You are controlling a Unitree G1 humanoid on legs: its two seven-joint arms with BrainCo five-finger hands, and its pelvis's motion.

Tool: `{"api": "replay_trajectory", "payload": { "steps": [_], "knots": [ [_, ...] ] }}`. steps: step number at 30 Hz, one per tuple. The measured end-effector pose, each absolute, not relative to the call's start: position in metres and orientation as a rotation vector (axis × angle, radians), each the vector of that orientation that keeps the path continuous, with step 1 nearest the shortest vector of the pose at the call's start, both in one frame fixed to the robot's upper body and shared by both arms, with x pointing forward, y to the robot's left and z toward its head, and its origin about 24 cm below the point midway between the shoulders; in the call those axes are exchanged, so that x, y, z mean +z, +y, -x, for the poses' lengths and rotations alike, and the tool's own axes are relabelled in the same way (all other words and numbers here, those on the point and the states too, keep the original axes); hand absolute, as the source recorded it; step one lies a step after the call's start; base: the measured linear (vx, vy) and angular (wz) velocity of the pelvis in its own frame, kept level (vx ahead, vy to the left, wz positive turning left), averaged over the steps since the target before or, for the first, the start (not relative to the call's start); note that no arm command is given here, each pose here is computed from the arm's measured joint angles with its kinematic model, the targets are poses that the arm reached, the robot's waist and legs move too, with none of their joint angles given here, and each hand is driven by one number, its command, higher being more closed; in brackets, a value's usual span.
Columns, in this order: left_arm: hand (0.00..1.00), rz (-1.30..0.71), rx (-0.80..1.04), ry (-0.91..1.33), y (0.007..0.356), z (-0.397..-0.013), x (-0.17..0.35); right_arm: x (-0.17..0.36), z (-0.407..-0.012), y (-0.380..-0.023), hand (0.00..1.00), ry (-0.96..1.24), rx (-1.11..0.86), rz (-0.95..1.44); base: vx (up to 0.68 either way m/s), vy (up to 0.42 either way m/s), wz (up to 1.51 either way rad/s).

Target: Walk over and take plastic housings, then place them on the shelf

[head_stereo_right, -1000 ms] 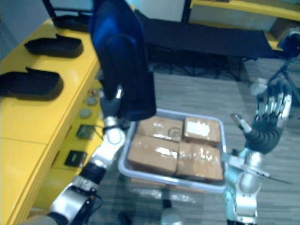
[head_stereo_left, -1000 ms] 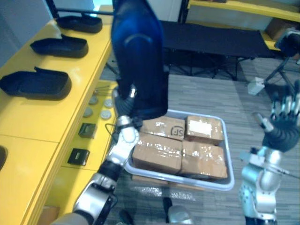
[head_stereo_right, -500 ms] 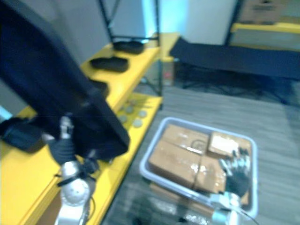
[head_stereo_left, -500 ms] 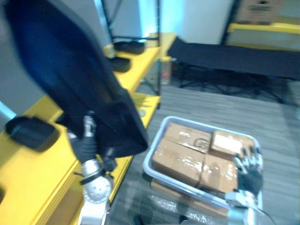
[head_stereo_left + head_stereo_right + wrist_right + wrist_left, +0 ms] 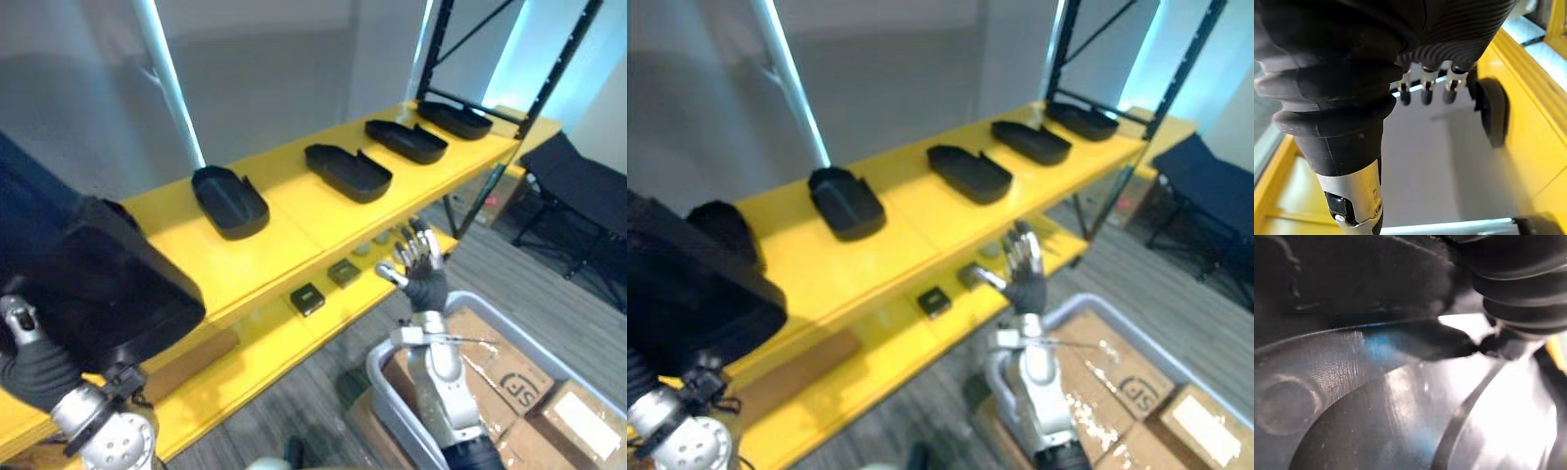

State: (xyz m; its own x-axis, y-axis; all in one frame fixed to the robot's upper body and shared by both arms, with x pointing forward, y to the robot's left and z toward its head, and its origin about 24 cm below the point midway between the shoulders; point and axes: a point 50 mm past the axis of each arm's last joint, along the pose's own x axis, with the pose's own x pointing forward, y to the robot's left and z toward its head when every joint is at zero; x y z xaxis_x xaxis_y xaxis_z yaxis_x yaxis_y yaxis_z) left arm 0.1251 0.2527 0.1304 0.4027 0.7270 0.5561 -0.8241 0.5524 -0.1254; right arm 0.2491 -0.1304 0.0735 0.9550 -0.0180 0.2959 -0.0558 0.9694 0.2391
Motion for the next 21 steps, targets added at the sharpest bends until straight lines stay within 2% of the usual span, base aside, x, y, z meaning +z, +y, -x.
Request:
{"api": "replay_trajectory", "payload": {
  "steps": [6, 14, 18, 21],
  "knots": [
    [1.00, -0.198, 1.053, -0.598, 0.258, -0.119, 0.129, 0.071, -0.251, -0.131, 0.00, -0.266, 0.076, -0.217, -0.01, -0.013, -0.04],
    [1.00, -0.115, 1.106, -0.645, 0.256, -0.126, 0.133, 0.071, -0.252, -0.144, 0.00, -0.262, 0.084, -0.196, 0.01, 0.024, 0.32],
    [1.00, -0.157, 1.095, -0.686, 0.252, -0.130, 0.138, 0.072, -0.251, -0.145, 0.00, -0.283, 0.104, -0.201, 0.03, 0.029, 0.22],
    [1.00, -0.171, 0.995, -0.780, 0.246, -0.145, 0.151, 0.065, -0.243, -0.157, 0.00, -0.263, 0.062, -0.169, 0.00, 0.047, 0.84]
  ]
}}
